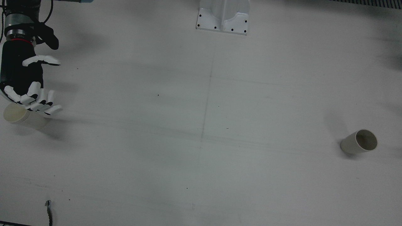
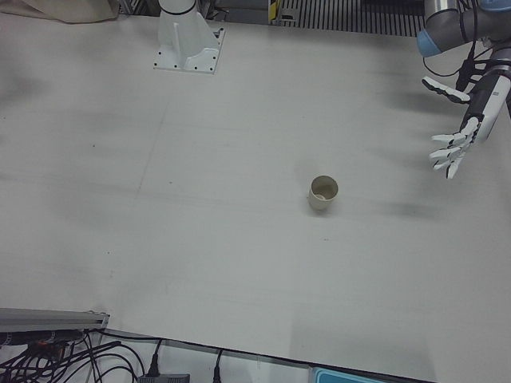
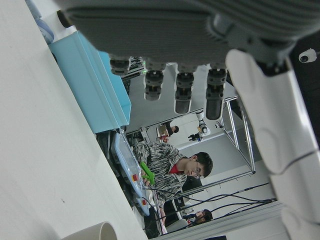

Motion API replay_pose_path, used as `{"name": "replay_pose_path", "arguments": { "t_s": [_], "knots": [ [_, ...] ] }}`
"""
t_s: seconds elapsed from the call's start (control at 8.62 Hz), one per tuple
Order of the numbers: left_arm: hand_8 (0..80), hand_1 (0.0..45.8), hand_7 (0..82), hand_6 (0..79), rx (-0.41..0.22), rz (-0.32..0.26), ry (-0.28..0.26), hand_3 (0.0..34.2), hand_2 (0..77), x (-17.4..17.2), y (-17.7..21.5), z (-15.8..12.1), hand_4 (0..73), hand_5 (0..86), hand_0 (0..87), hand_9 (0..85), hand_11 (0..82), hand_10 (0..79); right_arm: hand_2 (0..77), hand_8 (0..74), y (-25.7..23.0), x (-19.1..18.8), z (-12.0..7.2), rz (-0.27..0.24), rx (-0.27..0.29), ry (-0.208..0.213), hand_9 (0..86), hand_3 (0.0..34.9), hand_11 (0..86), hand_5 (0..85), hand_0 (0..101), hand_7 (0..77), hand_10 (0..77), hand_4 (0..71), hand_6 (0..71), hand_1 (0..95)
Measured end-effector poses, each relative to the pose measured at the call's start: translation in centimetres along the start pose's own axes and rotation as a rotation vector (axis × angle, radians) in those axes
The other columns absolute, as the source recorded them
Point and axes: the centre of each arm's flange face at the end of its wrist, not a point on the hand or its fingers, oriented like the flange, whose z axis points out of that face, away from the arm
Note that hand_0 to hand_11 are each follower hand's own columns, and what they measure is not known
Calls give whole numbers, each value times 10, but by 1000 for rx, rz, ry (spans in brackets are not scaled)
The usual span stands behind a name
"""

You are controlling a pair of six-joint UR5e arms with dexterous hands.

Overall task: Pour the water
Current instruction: 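Move the right hand away from the cup, out of view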

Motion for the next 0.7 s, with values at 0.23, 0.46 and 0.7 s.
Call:
{"name": "replay_pose_path", "arguments": {
  "t_s": [0.23,0.46,0.7],
  "knots": [
    [153,65,224,136,14,-53,-4,126,5,-2,-2,-5,114,344,534,120,33,22,164,485,14,-34,-21,-74,33,-59,693,0,404,698,537,704,267,202,436,147],
    [153,65,218,125,45,-80,-9,119,5,-6,-6,-20,114,338,535,120,33,22,224,355,18,-102,-80,-202,125,-140,529,0,311,698,549,704,196,125,338,207],
    [147,54,180,104,73,-55,29,126,5,-11,-29,-14,87,311,528,120,38,22,224,355,19,-124,-102,-231,154,-151,513,0,311,698,550,704,196,131,338,207]
  ]
}}
